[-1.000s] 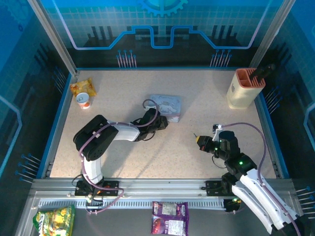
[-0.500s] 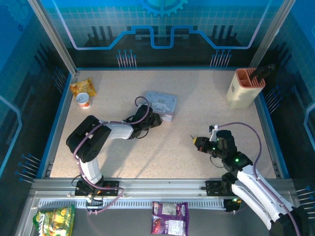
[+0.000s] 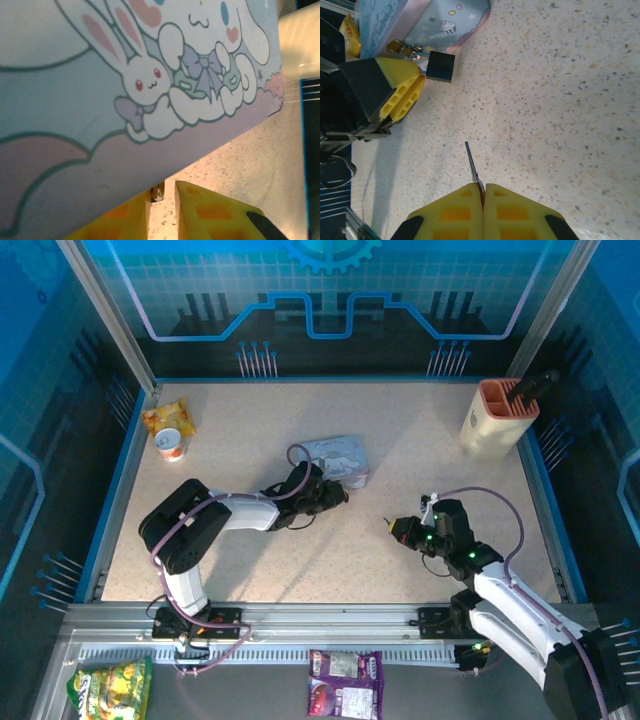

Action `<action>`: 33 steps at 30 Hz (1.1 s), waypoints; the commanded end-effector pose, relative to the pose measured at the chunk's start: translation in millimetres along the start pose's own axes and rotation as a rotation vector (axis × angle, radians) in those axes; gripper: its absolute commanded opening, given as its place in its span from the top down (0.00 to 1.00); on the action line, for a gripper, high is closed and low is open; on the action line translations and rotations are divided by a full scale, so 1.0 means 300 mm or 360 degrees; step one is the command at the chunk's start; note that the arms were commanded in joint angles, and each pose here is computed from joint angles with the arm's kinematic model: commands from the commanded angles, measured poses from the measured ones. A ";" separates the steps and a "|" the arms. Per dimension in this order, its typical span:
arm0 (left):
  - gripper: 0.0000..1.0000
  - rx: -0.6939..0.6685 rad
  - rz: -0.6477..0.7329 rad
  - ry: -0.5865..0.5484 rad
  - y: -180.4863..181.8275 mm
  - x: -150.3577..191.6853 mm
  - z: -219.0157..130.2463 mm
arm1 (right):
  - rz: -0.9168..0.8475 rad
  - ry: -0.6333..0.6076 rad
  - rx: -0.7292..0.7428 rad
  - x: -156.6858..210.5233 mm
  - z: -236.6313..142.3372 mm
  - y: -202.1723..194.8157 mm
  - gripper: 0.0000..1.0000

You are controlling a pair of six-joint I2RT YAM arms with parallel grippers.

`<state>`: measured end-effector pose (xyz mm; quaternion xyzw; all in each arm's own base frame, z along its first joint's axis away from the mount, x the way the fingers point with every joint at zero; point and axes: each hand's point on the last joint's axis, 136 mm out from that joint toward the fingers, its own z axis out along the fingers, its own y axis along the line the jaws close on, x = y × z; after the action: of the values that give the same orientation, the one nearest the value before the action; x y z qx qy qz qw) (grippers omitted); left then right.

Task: Unlock a padlock with a key

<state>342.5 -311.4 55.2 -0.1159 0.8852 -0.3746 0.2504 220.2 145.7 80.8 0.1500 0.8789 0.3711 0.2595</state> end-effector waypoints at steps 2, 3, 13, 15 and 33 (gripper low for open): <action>0.80 0.0137 -0.0091 0.0026 -0.078 0.021 -0.015 | 0.0019 -0.0016 -0.0093 -0.008 0.015 0.038 1.00; 0.80 0.0139 -0.0097 0.0025 -0.082 0.022 -0.014 | 0.0020 -0.0005 -0.0116 -0.004 0.022 0.047 1.00; 0.79 0.0030 -0.0066 0.0013 -0.068 0.034 -0.013 | 0.0017 0.0019 -0.0139 0.001 0.055 0.059 1.00; 0.75 -0.0073 -0.0034 -0.0009 -0.039 0.034 -0.024 | -0.0001 0.0009 -0.0123 -0.004 0.047 0.058 1.00; 0.55 -0.0251 0.0107 -0.0289 0.009 -0.017 0.080 | -0.0036 -0.0049 -0.0146 -0.008 0.012 0.058 1.00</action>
<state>344.7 -312.5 34.0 -0.1491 0.8927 -0.2907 0.3102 228.0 159.0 93.3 0.1418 0.8575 0.4068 0.2813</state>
